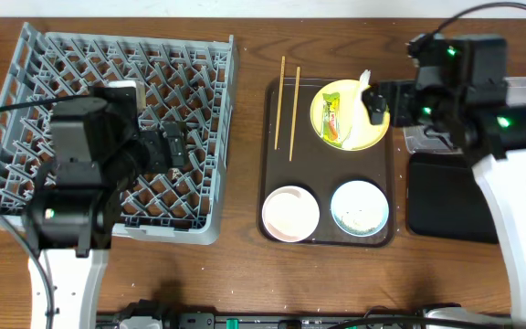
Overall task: Sort waste into correct bins and load items into the dishwasher
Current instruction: 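Reach the right gripper to the green wrapper on the yellow plate, then grasp the green wrapper and carry it to the clear bin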
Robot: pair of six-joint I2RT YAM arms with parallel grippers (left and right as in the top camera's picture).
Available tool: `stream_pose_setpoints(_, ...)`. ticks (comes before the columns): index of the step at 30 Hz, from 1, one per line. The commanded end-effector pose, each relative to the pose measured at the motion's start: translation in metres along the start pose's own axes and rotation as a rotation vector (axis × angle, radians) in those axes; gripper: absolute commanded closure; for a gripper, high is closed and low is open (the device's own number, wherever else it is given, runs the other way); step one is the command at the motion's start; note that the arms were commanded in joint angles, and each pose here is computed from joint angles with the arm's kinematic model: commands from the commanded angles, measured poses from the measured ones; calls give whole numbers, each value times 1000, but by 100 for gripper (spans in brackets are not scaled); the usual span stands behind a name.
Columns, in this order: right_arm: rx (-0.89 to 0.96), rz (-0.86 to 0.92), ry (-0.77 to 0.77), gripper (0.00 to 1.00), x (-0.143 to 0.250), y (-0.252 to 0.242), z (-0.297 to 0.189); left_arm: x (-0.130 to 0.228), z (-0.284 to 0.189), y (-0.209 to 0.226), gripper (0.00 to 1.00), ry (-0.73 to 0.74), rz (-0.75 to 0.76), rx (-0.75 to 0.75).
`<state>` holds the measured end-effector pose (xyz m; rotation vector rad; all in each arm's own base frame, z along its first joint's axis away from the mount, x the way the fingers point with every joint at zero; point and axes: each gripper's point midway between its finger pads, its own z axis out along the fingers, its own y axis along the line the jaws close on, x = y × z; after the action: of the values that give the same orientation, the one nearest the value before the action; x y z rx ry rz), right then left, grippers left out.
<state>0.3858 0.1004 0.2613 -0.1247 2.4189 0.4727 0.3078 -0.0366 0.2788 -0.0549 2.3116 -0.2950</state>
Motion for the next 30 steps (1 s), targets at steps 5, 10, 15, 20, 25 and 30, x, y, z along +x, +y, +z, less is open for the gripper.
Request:
stream_pose_setpoints(5, -62, 49, 123, 15, 14, 8, 62, 1, 10, -1, 2, 37, -12, 10)
stream_pose_setpoints(10, 102, 19, 213, 37, 38, -18, 119, 3, 18, 1, 2, 61, -16, 7)
stream_pose_setpoints(15, 158, -38, 274, 52, 63, -20, 176, 5, 23, 2, 2, 78, -20, 4)
stream_pose_setpoints(20, 218, -27, 310, 31, 86, -28, 214, 6, 26, 3, 2, 86, -21, 3)
stream_pose_setpoints(25, 257, 39, 334, 59, 99, -37, 228, 6, 26, 3, 2, 87, -21, 3)
stream_pose_setpoints(30, 258, 57, 317, 86, 95, -37, 227, 6, 26, 3, 2, 87, -21, 3)
